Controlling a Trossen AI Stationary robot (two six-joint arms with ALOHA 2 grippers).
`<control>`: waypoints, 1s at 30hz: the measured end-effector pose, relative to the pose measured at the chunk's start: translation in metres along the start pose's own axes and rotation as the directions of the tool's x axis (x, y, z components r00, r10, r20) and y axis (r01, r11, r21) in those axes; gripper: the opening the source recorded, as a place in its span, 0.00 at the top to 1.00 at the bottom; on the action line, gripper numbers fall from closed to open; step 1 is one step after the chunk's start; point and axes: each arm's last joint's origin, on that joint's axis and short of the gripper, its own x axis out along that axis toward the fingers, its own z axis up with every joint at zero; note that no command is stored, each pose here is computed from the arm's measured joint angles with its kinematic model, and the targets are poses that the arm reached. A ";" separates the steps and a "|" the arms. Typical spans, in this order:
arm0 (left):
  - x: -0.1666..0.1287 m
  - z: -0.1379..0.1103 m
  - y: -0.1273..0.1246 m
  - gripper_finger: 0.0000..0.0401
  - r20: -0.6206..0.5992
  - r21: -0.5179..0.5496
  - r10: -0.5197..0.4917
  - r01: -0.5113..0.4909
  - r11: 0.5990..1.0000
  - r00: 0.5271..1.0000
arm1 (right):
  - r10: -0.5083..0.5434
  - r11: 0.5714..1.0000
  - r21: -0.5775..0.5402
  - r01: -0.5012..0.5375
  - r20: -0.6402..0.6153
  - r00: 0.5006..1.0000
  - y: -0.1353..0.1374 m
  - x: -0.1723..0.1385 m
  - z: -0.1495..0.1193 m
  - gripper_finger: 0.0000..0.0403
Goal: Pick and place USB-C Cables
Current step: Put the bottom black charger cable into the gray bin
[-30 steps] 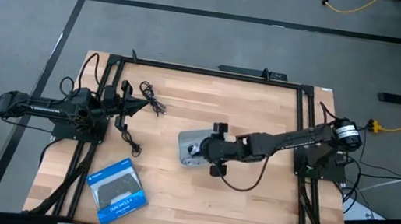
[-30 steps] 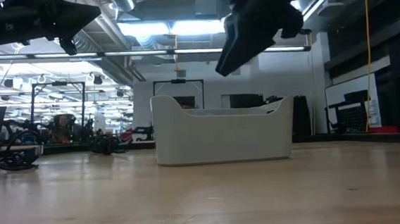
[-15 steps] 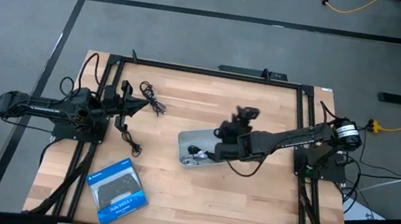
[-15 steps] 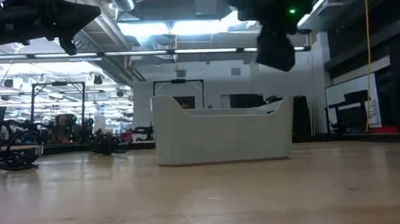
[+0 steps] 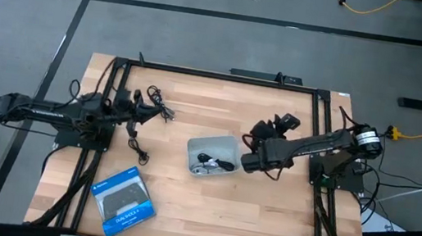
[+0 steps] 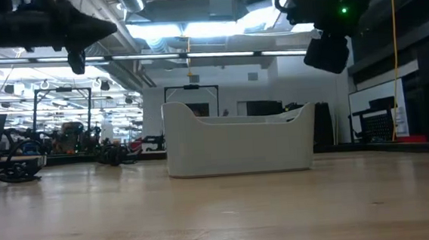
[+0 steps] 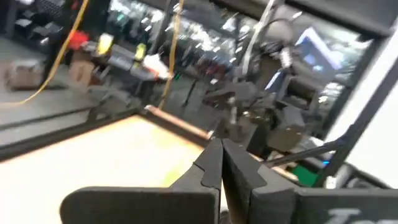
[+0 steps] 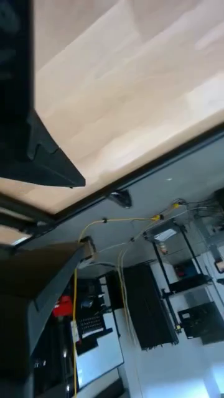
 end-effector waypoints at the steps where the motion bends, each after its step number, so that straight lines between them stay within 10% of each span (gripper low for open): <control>1: 0.003 0.003 -0.002 1.00 -0.022 0.003 0.012 -0.012 1.000 1.000 | -0.002 1.000 -0.008 0.002 -0.003 1.000 0.000 0.000 0.000 0.60; 7: 0.026 0.002 -0.009 1.00 -0.234 0.078 0.168 -0.153 0.985 0.958 | -0.006 1.000 -0.010 0.006 0.003 1.000 0.000 0.000 0.000 0.60; 12: 0.036 -0.020 0.000 1.00 -0.447 0.153 0.381 -0.350 0.924 0.809 | -0.002 1.000 -0.010 0.002 -0.002 1.000 0.000 0.000 0.000 0.60; 23: 0.040 -0.044 -0.009 1.00 -0.795 0.203 0.343 -0.313 0.928 0.500 | -0.002 1.000 -0.010 0.002 -0.003 1.000 0.000 0.000 0.000 0.60; 27: 0.035 -0.044 -0.015 1.00 -0.906 0.072 0.206 -0.347 0.935 0.369 | -0.001 1.000 -0.007 0.001 -0.002 1.000 0.000 0.000 0.000 0.60; 30: 0.036 -0.043 -0.017 1.00 -0.909 0.008 0.177 -0.408 0.913 0.377 | 0.001 1.000 -0.003 -0.001 -0.001 1.000 0.000 0.000 0.000 0.60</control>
